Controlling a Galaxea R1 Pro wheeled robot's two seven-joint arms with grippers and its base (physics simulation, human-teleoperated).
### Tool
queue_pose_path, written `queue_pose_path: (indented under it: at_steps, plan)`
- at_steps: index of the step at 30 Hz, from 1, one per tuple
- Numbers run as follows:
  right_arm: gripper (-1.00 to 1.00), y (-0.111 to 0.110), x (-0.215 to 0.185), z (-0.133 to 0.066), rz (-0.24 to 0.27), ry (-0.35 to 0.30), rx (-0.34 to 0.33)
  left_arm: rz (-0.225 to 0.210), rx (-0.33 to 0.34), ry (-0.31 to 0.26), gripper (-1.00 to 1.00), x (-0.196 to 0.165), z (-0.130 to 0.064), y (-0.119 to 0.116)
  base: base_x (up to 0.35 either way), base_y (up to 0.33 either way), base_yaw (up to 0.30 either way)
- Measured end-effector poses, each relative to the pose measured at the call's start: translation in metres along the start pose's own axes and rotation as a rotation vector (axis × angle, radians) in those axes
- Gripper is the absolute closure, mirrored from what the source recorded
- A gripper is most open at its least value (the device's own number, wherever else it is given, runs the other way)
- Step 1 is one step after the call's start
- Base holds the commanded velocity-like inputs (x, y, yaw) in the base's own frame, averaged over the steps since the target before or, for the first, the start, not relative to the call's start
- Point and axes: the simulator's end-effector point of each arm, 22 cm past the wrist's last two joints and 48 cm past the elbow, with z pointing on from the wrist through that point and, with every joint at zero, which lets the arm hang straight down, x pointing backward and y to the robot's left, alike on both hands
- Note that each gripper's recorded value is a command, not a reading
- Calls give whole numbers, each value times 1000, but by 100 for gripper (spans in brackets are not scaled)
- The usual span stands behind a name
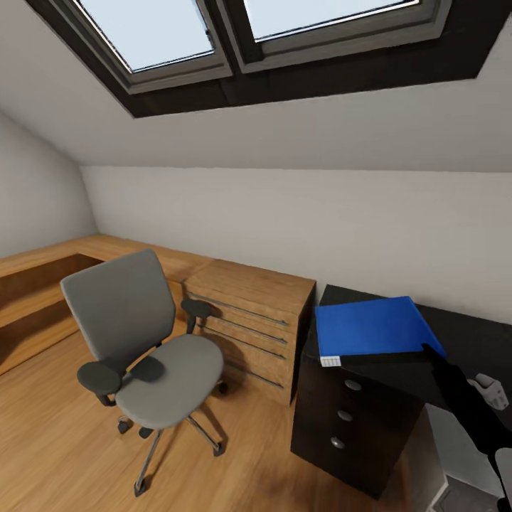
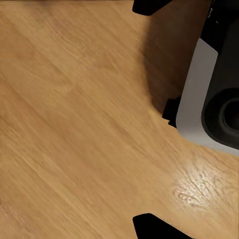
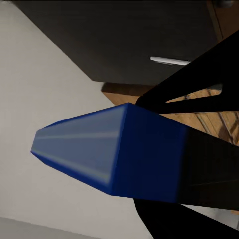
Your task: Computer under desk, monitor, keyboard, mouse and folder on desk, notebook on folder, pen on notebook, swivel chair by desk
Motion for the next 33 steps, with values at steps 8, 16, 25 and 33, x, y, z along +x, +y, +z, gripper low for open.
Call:
queue_pose_path:
  at_steps: [8, 16, 25, 33]
  plan:
    - [100, 0, -3, -1, -2, -4, -1, -5, -4, -19, -100, -1, 0, 2, 0, 0, -276]
    - [100, -1, -7, -2, -2, -13, 2, -6, -4, -26, -100, -3, 0, 2, 0, 0, -283]
    - [100, -3, -14, -4, 0, -28, 7, -22, -6, -80, -100, -12, -1, 2, 0, 0, -284]
    - [100, -3, -16, -5, 1, -33, 6, -26, -8, -93, -100, -13, -1, 3, 0, 0, -284]
